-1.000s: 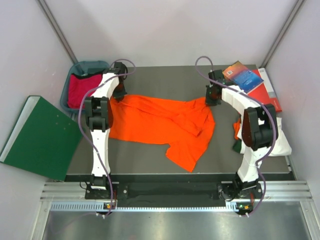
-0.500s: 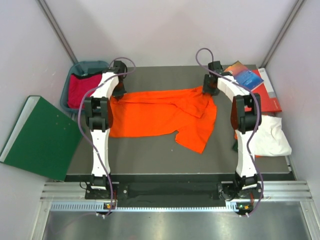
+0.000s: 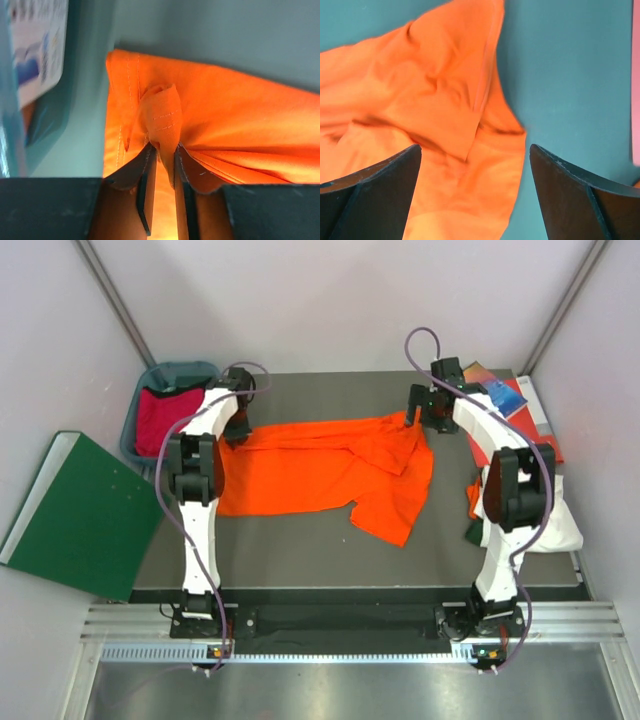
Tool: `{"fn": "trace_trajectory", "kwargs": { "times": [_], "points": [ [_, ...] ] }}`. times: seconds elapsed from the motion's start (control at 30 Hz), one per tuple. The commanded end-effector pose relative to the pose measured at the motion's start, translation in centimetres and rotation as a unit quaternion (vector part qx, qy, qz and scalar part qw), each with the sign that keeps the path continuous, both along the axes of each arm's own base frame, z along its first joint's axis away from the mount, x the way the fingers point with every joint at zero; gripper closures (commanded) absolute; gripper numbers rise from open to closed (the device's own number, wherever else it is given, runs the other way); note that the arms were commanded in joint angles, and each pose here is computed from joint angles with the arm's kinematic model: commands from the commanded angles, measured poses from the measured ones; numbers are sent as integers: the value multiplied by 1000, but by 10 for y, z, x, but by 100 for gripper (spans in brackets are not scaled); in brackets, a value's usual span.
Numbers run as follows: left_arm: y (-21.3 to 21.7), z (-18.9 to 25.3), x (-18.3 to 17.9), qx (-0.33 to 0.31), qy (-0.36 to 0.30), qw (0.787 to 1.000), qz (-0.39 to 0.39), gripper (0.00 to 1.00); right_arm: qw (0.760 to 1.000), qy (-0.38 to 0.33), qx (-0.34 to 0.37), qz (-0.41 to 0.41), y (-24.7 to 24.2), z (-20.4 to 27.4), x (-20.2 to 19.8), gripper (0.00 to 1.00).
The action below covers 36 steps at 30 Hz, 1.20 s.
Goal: Fold and stack the t-shirts
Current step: Fold the flattened tshirt in 1/3 of the way
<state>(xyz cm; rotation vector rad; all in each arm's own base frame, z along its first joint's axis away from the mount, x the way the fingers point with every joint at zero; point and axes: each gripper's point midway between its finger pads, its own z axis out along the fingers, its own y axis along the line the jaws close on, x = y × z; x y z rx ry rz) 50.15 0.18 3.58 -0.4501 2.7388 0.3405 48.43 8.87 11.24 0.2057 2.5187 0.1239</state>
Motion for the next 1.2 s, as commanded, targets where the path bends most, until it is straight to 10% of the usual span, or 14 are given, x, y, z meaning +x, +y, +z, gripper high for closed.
{"fn": "trace_trajectory", "kwargs": {
  "times": [0.0, 0.27, 0.4, 0.53, 0.63, 0.8, 0.87, 1.17],
  "points": [
    [17, 30, -28, 38, 1, 999, 19, 76, 999, -4, 31, 12, 12, 17, -23, 11],
    [34, 29, -60, 84, 39, 994, 51, 86, 998, 21, 48, 33, 25, 6, -40, 11],
    [33, 36, -69, 80, 35, 995, 50, 76, 998, 25, 48, 40, 28, 4, -43, 12],
    [29, 55, -80, 68, 18, 996, 50, 34, 997, 30, 51, 44, 31, -1, -43, 11],
    [28, 60, -93, 61, 18, 997, 49, 31, 997, 35, 53, 45, 32, -6, -42, 11],
    [31, 47, -122, 68, 46, 995, 51, 63, 996, 43, 56, 50, 35, -13, -40, 11],
    [32, 36, -134, 68, 69, 994, 46, 100, 996, 46, 57, 53, 37, -13, -38, 11],
    [31, 54, -137, 60, 38, 996, 48, 100, 995, 47, 62, 64, 41, -11, -31, 12]
  ]
}}
